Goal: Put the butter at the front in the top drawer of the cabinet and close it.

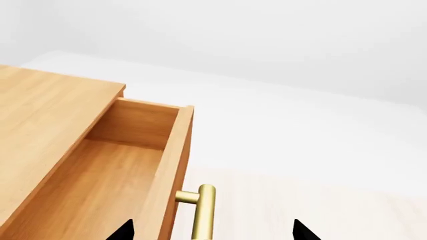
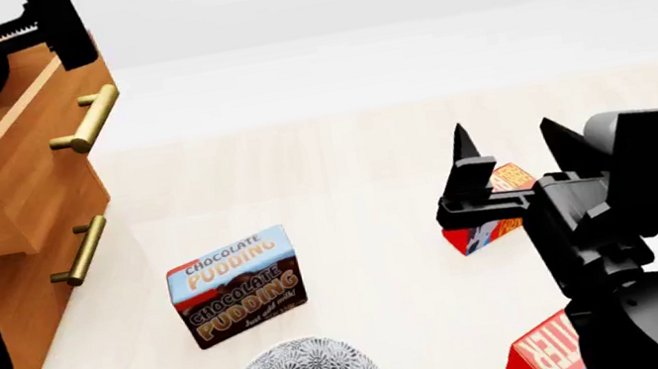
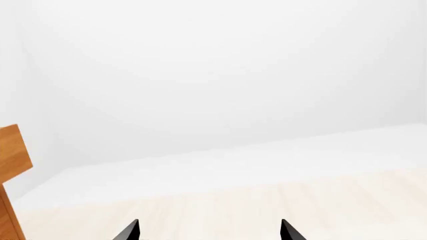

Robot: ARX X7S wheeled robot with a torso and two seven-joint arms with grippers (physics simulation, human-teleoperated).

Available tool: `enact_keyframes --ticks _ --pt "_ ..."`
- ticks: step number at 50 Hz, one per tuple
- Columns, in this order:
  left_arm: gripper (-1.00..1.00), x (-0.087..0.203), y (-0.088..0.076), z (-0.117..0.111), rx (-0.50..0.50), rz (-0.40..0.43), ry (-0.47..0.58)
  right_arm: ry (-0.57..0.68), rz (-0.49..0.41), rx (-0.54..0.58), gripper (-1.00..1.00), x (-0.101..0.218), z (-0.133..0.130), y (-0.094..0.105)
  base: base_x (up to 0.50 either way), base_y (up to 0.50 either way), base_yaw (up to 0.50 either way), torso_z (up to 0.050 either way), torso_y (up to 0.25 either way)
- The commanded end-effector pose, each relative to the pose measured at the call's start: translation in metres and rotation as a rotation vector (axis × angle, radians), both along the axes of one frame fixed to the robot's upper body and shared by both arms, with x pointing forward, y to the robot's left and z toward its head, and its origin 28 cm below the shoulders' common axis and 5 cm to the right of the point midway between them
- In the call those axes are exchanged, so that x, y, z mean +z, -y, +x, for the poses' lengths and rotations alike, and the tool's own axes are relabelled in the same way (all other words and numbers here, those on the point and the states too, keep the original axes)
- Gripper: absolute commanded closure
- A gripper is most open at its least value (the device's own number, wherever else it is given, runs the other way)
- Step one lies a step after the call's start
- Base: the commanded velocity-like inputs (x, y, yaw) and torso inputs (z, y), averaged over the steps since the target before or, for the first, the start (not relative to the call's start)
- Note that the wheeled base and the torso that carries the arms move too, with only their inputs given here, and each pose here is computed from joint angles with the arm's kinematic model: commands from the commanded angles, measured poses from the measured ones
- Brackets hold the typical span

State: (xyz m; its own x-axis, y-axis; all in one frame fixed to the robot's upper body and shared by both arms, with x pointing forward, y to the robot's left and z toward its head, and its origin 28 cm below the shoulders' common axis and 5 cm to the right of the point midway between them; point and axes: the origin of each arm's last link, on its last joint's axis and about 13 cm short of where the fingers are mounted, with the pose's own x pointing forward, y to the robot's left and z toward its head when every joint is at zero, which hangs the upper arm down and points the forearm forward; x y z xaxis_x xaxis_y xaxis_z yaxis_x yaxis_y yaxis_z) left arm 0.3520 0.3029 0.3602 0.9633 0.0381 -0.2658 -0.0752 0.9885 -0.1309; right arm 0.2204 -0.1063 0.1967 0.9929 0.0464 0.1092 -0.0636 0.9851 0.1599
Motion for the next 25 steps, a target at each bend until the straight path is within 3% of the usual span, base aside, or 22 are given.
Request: enact_keyframes --ticks 1,25 --pt "-1.00 -0.005 -0.004 0.010 0.029 0.015 -0.020 -0.009 0.006 0.005 -1.00 -0.003 0.001 0.000 0.00 0.00 0.00 0.000 0.000" --pt "-1.00 -0.017 -0.004 0.036 0.062 0.023 -0.067 -0.031 0.014 0.013 -1.00 -0.009 0.004 -0.001 0.00 0.00 0.00 0.000 0.000"
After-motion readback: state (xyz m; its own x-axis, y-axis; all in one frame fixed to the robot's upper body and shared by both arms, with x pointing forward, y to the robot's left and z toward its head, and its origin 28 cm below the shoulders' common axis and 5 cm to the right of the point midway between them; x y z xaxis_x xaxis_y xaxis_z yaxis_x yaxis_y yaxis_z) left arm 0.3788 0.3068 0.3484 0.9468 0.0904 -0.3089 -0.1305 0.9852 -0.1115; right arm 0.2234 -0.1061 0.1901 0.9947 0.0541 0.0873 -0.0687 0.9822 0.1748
